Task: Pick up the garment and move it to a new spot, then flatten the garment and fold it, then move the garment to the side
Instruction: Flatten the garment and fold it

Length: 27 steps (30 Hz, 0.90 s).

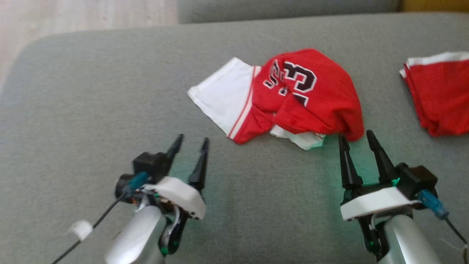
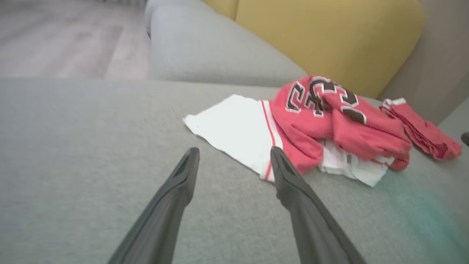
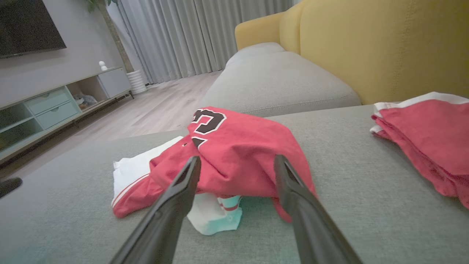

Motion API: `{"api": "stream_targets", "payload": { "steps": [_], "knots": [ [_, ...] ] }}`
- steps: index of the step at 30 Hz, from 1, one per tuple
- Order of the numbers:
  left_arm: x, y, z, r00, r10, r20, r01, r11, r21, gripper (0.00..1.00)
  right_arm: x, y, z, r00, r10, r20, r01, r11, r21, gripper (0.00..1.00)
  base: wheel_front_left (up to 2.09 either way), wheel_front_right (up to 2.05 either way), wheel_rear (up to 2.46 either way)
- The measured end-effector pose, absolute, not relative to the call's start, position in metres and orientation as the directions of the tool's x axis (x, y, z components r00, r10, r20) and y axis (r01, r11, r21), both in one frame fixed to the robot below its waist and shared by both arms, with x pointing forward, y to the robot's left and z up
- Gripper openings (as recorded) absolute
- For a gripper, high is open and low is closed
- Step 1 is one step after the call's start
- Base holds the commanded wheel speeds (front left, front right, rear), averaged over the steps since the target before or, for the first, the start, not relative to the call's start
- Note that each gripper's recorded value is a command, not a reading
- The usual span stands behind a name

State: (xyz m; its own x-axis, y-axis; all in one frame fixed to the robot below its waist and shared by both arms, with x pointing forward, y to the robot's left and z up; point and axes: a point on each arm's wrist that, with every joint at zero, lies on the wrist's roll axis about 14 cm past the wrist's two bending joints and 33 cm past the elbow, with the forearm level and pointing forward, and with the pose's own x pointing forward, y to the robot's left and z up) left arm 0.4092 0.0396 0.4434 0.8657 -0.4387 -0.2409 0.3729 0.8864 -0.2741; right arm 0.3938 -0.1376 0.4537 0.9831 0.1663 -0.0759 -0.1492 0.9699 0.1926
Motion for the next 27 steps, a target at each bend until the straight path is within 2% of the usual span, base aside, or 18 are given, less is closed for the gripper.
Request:
{"api": "stream_targets", "payload": {
  "steps": [5,9,15,24,25,26,27],
  "knots": [
    [0.413,0.010,0.413,0.787,-0.506,-0.353,0.410,0.856,-0.314,1.00,0.397,-0.154,0.447,0.988,0.119,-0.093,-0.100,0.976,0.192,1.00,0.00,0.00,0.00],
    [0.421,0.002,0.401,0.760,-0.517,-0.393,0.417,0.853,-0.315,1.00,0.396,-0.162,0.440,0.989,0.096,-0.114,-0.073,0.979,0.189,1.00,0.00,0.00,0.00],
    [0.427,-0.021,0.381,0.694,-0.567,-0.444,0.437,0.821,-0.366,1.00,0.398,-0.176,0.435,0.990,0.056,-0.129,-0.032,0.982,0.186,1.00,0.00,0.00,0.00],
    [0.443,-0.047,0.376,0.643,-0.614,-0.457,0.502,0.789,-0.354,0.99,0.392,-0.192,0.430,0.989,0.006,-0.148,0.023,0.981,0.194,1.00,0.00,0.00,0.00],
    [0.442,-0.050,0.375,0.632,-0.625,-0.459,0.516,0.781,-0.352,0.30,0.391,-0.194,0.430,0.989,0.001,-0.149,0.028,0.981,0.193,1.00,0.00,0.00,0.00],
    [0.443,-0.053,0.376,0.627,-0.630,-0.458,0.527,0.776,-0.346,0.00,0.391,-0.195,0.430,0.989,-0.004,-0.150,0.033,0.981,0.191,1.00,0.00,0.00,0.00],
    [0.444,-0.055,0.375,0.623,-0.633,-0.459,0.533,0.774,-0.342,0.00,0.390,-0.197,0.431,0.989,-0.009,-0.148,0.037,0.981,0.191,1.00,0.00,0.00,0.00]
  ]
}}
